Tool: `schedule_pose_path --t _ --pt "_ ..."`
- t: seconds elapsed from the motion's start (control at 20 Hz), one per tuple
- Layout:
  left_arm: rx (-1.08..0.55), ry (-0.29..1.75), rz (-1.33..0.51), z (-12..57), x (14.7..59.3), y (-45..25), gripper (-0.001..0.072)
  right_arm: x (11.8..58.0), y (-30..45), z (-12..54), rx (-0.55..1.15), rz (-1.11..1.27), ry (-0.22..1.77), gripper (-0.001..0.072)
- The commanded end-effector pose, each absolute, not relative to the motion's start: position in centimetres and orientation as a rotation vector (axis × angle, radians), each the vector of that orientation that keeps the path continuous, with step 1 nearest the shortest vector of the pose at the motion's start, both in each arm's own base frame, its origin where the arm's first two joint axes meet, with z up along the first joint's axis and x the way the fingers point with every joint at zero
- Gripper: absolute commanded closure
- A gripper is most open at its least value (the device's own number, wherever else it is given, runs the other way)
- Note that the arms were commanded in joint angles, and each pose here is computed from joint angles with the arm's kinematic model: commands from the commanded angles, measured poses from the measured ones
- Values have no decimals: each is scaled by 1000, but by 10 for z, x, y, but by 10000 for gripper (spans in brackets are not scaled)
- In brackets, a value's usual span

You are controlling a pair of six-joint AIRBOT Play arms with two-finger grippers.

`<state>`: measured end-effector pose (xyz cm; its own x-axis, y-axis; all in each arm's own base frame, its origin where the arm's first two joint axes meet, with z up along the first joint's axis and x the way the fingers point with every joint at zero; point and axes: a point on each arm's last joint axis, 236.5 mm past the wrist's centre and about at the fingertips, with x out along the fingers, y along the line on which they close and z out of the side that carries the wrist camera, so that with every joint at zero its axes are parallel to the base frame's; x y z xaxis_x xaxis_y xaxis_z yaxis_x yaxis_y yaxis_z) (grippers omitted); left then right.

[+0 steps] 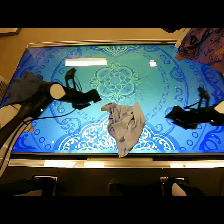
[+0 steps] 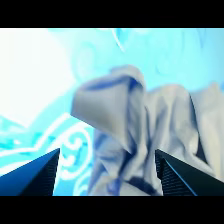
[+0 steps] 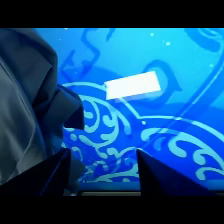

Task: Fold the clothes and pants, and hang the long-sleeved shirts on hangers.

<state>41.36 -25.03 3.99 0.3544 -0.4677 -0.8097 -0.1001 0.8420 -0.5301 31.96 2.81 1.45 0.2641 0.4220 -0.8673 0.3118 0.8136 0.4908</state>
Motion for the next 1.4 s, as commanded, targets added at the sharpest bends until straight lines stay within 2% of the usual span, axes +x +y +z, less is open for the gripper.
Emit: schedule_pose_path --t 0.0,0.2,0.5,0.6,0.7,0.8,0.95,1.15,1.35 --pt "-603 1164 -158 43 437 -200 48 332 78 -32 858 284 1446 231" --pt "-621 1152 -128 43 443 -185 48 333 95 -74 824 304 1527 232" --pt "-623 1169 -108 31 447 -180 48 352 119 -90 802 290 1477 244" --pt "-622 1189 -100 22 447 -181 48 352 128 -89 837 304 1482 387" --pt "-633 1215 -92 10 447 -183 48 350 129 -89 824 322 1487 687" --pt "-666 1232 -111 -1 451 -192 48 348 130 -88 825 328 1495 683" --pt "-730 1227 -237 -12 461 -223 48 343 126 -86 794 317 1508 683" --pt "-791 1287 -242 -48 463 -235 49 336 122 -79 755 319 1522 683" --pt "-841 1325 -326 -61 458 -263 51 337 121 -76 758 305 1516 683"
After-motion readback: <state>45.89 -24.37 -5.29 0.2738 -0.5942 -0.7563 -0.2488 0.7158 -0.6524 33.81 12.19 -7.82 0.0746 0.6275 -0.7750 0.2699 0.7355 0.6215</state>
